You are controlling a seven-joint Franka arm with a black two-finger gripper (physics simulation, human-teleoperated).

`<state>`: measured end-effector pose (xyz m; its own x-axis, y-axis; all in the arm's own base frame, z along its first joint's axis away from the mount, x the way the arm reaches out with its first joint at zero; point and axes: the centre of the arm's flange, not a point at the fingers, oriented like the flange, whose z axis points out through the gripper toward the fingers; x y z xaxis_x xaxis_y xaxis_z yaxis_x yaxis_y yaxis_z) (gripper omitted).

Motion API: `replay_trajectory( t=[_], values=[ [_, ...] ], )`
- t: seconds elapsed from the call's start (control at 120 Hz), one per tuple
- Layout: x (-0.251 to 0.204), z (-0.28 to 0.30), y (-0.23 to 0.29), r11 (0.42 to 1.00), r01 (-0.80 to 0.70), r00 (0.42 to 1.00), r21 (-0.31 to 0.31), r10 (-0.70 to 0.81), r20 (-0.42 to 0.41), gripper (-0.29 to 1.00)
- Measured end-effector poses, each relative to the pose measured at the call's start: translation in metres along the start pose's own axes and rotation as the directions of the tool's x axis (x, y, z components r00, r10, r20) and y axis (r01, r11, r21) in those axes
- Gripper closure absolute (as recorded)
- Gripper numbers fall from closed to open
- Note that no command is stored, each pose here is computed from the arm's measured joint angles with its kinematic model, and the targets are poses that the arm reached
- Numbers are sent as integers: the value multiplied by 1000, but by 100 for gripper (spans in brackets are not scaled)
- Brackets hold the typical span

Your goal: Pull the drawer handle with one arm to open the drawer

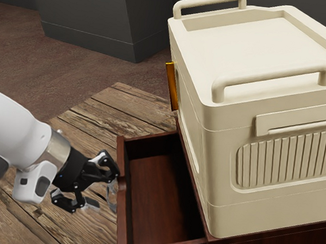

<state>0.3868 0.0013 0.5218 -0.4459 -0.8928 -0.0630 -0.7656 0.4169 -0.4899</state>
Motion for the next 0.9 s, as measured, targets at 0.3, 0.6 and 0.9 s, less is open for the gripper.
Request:
replay_trajectory(
  t=[0.3,0.6,0.9],
  values=[
    [-3,-7,6,1000,18,1000,-3,-18,2,42],
    [0,-10,6,1000,12,1000,-6,-12,9,36],
    [6,-9,7,1000,4,1000,-8,-4,7,31]
  ],
)
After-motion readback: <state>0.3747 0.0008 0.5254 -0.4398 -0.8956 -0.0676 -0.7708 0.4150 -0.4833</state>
